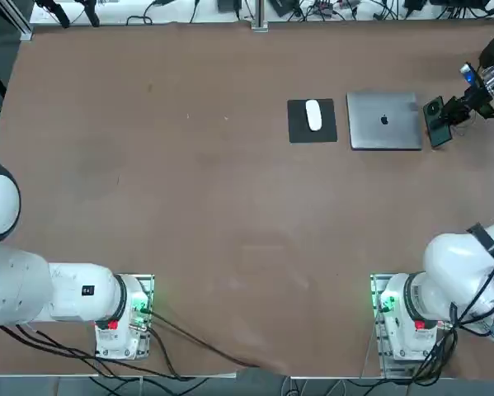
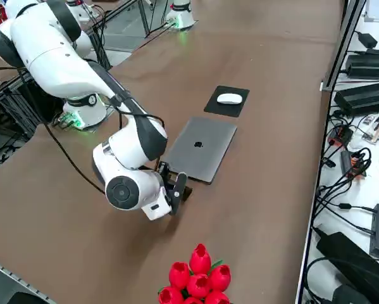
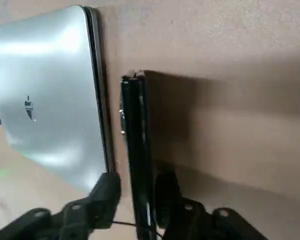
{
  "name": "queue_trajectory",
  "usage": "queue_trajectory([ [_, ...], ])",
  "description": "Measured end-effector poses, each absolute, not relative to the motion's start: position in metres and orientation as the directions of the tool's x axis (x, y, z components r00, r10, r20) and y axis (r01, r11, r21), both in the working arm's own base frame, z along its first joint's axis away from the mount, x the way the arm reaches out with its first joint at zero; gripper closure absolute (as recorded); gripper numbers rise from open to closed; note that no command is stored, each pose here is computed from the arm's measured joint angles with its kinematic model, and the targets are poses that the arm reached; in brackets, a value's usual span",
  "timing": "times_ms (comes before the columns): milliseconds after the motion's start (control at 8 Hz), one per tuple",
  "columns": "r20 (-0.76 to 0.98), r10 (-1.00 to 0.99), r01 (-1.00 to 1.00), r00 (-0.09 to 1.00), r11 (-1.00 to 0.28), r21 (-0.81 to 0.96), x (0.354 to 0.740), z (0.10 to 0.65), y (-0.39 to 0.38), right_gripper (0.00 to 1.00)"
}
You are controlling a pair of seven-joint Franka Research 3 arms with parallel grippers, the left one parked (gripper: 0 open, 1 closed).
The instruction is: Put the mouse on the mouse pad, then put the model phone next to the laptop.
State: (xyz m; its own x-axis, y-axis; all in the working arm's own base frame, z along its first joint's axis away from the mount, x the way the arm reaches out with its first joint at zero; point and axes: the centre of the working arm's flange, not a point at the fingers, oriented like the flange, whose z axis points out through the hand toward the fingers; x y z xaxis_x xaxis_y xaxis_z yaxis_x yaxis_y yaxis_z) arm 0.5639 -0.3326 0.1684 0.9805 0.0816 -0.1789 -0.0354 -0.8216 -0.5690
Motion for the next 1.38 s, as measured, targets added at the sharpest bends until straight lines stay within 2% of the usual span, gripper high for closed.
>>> queue_trajectory([
  [375,-0.167,0.077,-0.028,0.983,-0.834,-0.552,0.567,0.175,-0.34,0.01],
  [625,-0.147,0.076,0.004,0.986,-0.898,-0.44,0.57,0.203,-0.38,0.0],
  [875,-0.117,0.104,0.067,0.988,-0.957,-0.281,0.581,0.266,-0.414,0.0],
  [1125,-0.081,0.175,0.152,0.981,-0.96,-0.234,0.603,0.349,-0.379,0.0],
  [1375,-0.106,0.235,0.207,0.966,-0.952,-0.223,0.629,0.406,-0.299,0.0],
])
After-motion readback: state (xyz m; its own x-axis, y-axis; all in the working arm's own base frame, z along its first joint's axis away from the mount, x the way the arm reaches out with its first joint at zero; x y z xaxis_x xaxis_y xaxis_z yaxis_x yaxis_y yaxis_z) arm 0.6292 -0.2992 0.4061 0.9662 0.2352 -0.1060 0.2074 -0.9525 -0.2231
